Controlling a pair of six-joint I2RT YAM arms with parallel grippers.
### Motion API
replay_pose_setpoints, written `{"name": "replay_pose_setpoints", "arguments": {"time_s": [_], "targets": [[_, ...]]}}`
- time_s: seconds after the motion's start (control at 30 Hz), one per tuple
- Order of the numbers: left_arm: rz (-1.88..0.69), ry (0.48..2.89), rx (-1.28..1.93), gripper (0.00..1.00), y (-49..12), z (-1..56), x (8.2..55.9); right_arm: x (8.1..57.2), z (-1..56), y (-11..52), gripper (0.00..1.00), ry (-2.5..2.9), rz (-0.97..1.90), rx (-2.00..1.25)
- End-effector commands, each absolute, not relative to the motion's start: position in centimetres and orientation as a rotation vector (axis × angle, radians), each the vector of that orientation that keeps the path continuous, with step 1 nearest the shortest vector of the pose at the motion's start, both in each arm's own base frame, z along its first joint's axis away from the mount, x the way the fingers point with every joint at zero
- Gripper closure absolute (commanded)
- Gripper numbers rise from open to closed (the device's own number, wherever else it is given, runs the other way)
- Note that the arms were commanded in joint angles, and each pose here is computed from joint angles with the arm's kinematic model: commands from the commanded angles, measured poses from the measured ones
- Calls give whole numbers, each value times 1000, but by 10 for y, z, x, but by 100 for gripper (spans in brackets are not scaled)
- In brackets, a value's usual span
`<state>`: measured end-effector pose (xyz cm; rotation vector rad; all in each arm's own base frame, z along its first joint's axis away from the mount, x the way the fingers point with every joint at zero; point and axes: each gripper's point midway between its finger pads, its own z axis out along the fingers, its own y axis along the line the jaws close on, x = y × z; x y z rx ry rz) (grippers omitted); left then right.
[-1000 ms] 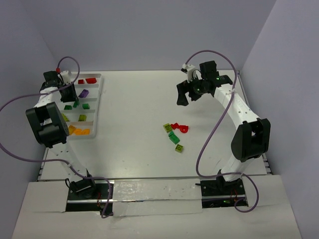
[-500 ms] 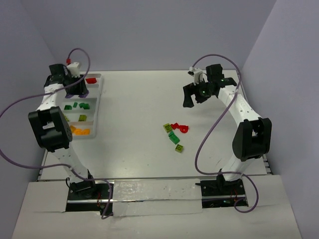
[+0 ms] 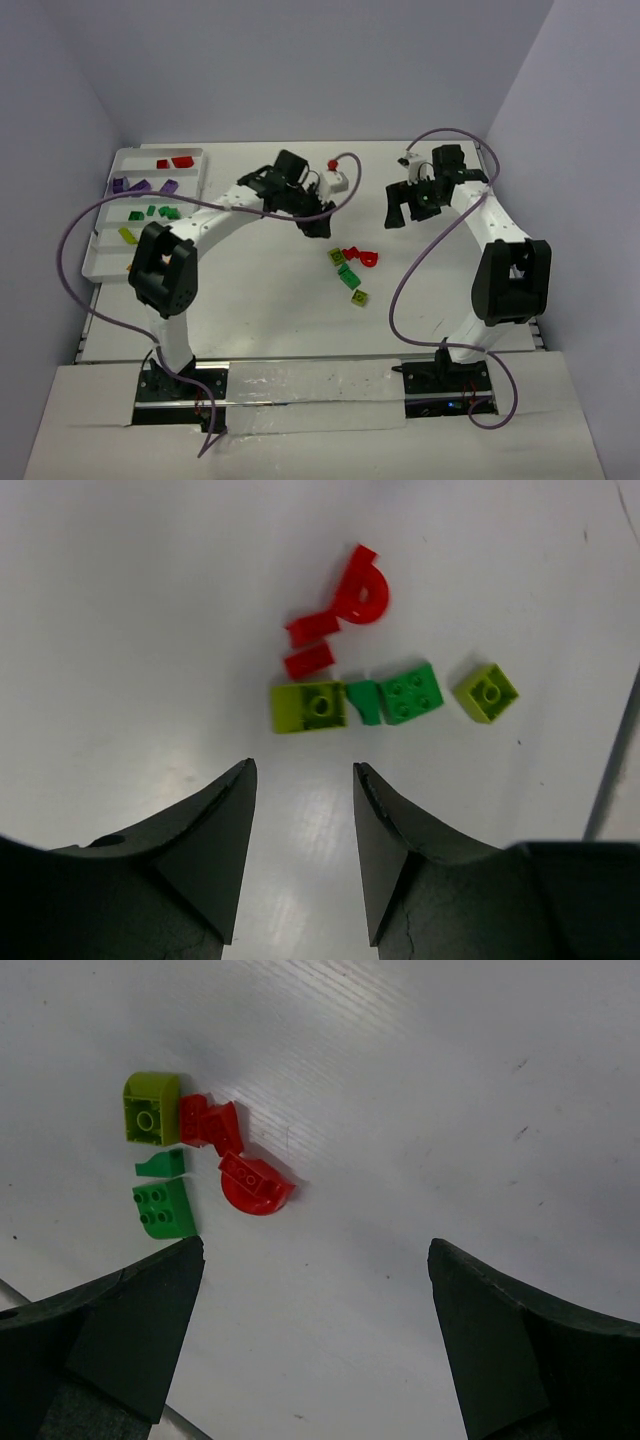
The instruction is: Sort the legos into containers by color
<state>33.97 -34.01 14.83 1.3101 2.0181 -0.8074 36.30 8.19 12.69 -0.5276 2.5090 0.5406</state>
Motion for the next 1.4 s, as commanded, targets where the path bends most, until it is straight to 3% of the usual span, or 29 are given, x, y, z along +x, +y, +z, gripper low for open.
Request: {"name": "replay_pose_setpoints", "arguments": {"time_s": [0.0, 0.2, 0.5, 1.1, 1.37], "targets": [[-784, 2137, 1412, 45, -343, 118, 321, 365, 149, 65, 0, 2452, 498, -462], [-683, 2207, 1353, 36, -355, 100, 321, 363, 147, 55, 0, 2457, 489, -429], [-660, 2225, 1409, 35, -366, 80, 316, 364, 145, 56, 0, 2460, 502, -415], [-740, 1357, 1967, 32, -378, 88, 302, 362, 143, 55, 0, 2469, 505, -420], [-724, 1230, 2065, 31, -381, 83, 315, 359, 142, 54, 0, 2473, 502, -420]]}}
